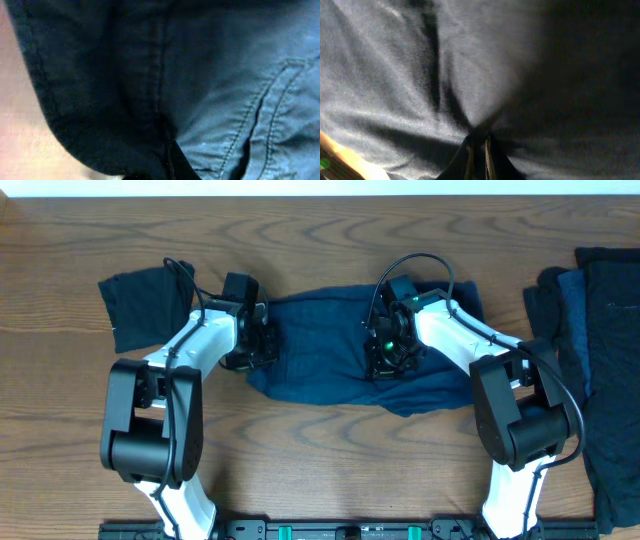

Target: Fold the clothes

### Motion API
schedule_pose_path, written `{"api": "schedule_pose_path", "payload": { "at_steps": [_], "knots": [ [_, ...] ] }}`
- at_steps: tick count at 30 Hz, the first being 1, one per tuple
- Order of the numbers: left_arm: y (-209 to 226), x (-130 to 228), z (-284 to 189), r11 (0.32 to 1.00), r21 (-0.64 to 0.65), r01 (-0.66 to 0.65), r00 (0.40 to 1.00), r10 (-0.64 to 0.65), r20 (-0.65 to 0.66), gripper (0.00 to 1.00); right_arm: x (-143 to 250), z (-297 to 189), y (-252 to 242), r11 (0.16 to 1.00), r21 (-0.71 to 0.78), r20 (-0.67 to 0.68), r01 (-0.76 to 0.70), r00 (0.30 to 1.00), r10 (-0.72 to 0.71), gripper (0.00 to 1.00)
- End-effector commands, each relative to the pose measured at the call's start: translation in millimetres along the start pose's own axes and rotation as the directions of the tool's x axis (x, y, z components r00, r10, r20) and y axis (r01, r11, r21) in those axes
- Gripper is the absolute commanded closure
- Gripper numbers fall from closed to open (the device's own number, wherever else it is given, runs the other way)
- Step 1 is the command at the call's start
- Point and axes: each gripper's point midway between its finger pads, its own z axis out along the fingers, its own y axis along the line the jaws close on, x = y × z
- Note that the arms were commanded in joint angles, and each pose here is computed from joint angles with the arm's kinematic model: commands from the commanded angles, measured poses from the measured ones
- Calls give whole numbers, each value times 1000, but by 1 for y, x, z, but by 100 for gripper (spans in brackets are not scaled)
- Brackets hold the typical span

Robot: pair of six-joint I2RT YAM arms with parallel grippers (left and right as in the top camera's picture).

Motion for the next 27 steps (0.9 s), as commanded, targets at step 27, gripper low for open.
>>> {"api": "schedule_pose_path", "payload": {
  "at_steps": [27],
  "knots": [
    [-42,-17,-140,991,72,-109,948,82,306,94,28,-10,45,998,-55,-57,-14,998,11,99]
  ]
}}
